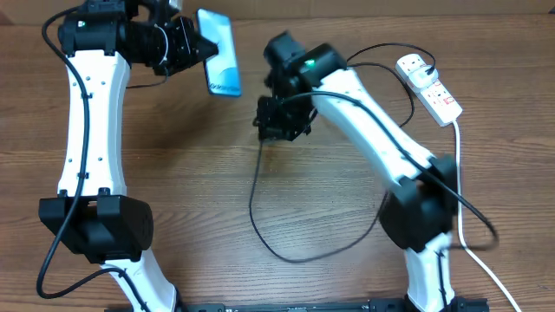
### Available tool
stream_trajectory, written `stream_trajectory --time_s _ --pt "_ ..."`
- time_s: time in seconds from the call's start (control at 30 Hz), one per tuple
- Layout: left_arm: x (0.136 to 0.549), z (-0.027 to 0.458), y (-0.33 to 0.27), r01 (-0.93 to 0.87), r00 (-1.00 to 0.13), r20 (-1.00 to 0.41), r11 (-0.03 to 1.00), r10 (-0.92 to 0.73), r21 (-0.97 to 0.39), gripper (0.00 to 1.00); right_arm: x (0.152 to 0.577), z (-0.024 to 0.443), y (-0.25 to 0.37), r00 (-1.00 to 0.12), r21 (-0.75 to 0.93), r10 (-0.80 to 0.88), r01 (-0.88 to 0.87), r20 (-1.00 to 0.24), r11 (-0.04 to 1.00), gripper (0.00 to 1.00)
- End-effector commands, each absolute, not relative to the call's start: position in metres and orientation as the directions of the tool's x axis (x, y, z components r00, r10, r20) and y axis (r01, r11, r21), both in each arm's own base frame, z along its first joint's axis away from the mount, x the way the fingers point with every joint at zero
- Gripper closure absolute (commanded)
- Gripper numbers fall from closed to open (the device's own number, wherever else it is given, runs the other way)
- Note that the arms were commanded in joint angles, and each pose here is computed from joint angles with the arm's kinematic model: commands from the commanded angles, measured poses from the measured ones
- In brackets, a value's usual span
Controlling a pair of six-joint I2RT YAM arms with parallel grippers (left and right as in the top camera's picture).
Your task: Plug charger to phone and switch on socket
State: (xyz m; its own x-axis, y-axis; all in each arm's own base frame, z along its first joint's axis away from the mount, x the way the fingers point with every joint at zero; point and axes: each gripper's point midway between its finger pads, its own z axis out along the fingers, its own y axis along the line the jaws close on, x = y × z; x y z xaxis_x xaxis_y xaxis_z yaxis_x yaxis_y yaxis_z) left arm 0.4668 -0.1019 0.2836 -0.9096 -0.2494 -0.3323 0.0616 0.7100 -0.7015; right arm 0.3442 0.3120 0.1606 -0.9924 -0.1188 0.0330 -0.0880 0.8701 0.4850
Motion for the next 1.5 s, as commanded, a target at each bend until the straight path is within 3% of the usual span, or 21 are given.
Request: stream_trajectory --time_s 0.0,0.13,0.33,0.83,0.9,1.07,1.23,1.47 --pt "0.448 0.330 -0.128 0.219 -0.924 -0.336 0.468 -0.183 -0.856 0.96 0.320 0.260 0.324 -0.954 0.658 -0.244 -0.298 -0.175 0.691 0.97" --pt "0.438 0.349 -0.138 0.270 -0.929 -0.338 0.352 -0.148 -0.896 0.96 0.305 0.298 0.325 -0.916 0.692 -0.288 -0.400 -0.279 0.601 0.96" --pt "0.426 0.372 -0.146 0.328 -0.929 -0.355 0.211 -0.106 -0.921 0.96 0.299 0.304 0.325 -0.913 0.706 -0.295 -0.406 -0.282 0.581 0.97" --pt "0.423 0.373 -0.147 0.347 -0.924 -0.371 0.199 -0.094 -0.916 0.96 0.306 0.309 0.328 -0.904 0.711 -0.288 -0.427 -0.316 0.559 0.96" --pt "0.428 0.366 -0.145 0.338 -0.922 -0.372 0.243 -0.106 -0.909 0.96 0.307 0.308 0.327 -0.905 0.705 -0.285 -0.425 -0.316 0.568 0.97" --pt "0.457 0.325 -0.119 0.182 -0.916 -0.334 0.512 -0.222 -0.840 0.96 0.304 0.295 0.321 -0.914 0.662 -0.287 -0.405 -0.285 0.631 0.96" --pt "0.469 0.281 -0.076 -0.045 -0.890 -0.306 0.733 -0.338 -0.679 0.96 0.297 0.254 0.312 -0.932 0.516 -0.289 -0.363 -0.221 0.776 0.96" --pt "0.446 0.244 -0.040 -0.216 -0.900 -0.253 0.866 -0.356 -0.452 0.96 0.283 0.162 0.306 -0.973 0.375 -0.219 -0.232 -0.076 0.897 0.96"
